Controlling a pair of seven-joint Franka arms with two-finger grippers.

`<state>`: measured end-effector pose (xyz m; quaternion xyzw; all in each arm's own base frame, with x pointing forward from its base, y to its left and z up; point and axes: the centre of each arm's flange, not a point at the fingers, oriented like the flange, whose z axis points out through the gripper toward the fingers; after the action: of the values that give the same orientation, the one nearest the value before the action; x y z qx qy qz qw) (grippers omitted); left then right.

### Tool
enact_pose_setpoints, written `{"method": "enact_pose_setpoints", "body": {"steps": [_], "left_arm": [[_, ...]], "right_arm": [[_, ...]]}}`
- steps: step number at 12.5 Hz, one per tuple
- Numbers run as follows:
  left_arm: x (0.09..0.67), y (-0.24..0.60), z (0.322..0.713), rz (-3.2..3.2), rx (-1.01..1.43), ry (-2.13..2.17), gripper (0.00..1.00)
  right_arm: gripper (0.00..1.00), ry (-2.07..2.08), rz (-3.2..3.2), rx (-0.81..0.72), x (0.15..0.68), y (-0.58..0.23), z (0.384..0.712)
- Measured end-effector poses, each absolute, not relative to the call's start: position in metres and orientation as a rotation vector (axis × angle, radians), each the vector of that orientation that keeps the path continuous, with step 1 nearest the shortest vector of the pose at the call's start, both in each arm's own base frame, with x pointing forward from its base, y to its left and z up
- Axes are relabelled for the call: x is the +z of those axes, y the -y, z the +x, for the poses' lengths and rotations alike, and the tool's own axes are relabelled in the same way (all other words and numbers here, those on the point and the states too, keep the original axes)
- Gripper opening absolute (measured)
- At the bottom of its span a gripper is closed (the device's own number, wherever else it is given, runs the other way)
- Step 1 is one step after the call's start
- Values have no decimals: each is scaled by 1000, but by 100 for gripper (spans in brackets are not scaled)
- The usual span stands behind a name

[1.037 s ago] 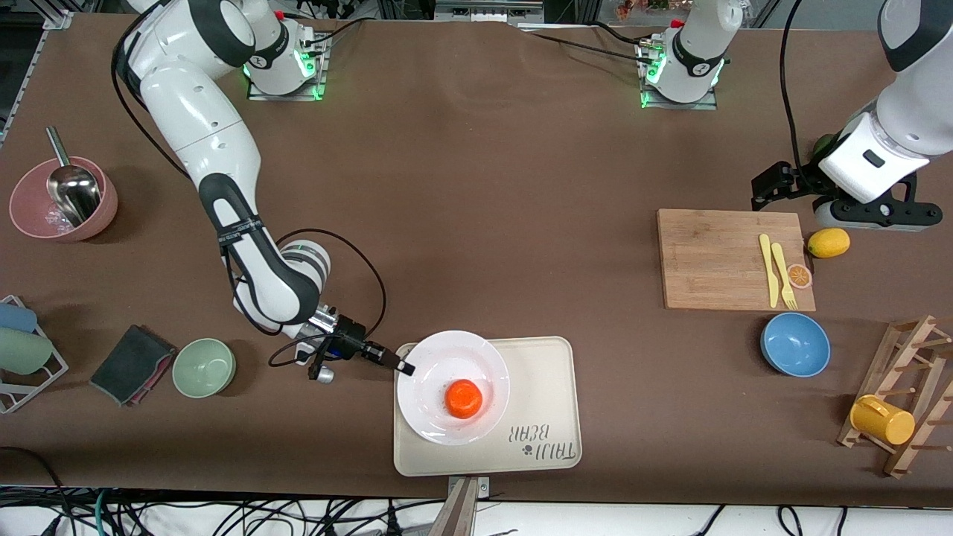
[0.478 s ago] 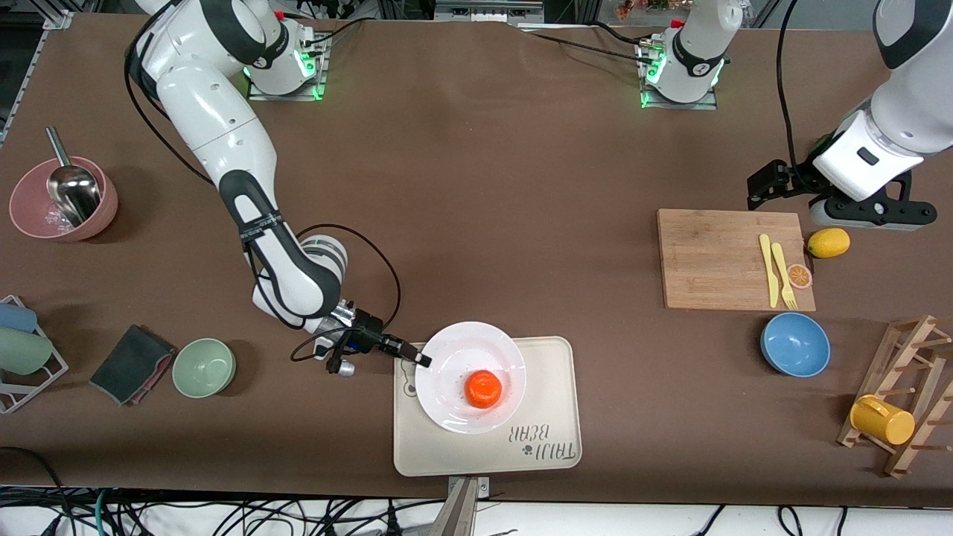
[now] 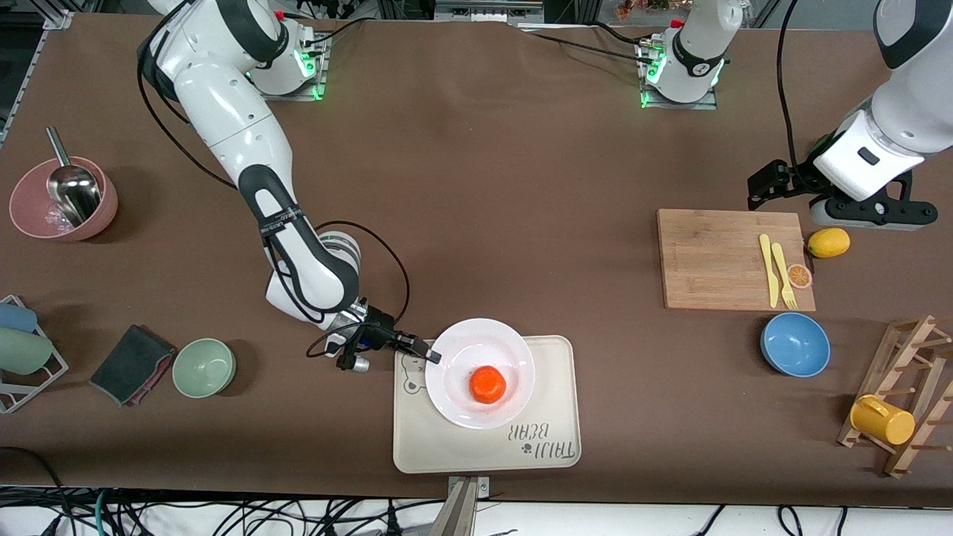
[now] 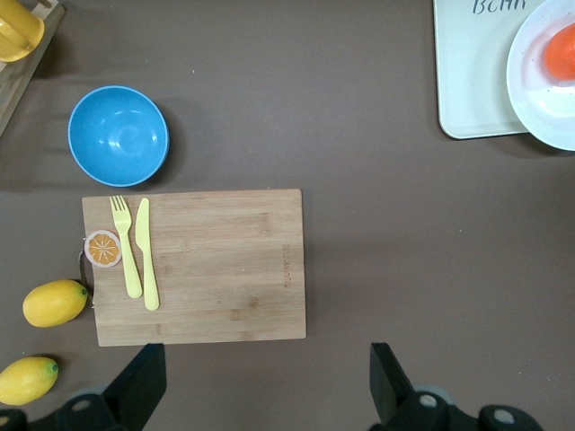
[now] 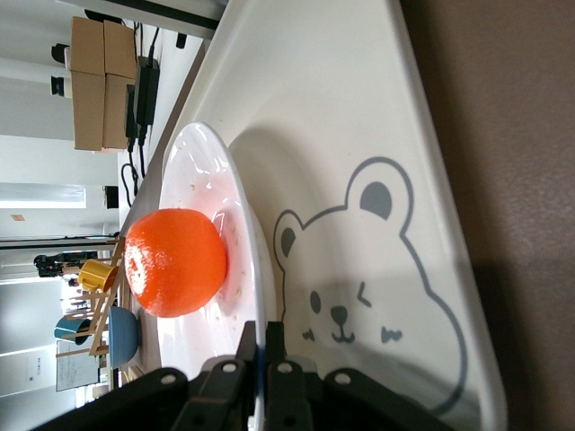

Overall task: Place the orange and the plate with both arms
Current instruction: 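Slide the plate with the right gripper onto the bear placemat, then lower the plate onto the placemat and open the right gripper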

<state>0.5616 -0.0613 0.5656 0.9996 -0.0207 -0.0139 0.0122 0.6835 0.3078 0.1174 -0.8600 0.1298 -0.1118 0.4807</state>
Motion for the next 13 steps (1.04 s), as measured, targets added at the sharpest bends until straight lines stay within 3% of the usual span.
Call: {"method": "enact_pose_setpoints", "body": {"steps": [13], "left_arm": [[566,61,562,3116,-43,64,100]], "right_arm": [[5,-283,-2098,-276,124,-329,679]]}}
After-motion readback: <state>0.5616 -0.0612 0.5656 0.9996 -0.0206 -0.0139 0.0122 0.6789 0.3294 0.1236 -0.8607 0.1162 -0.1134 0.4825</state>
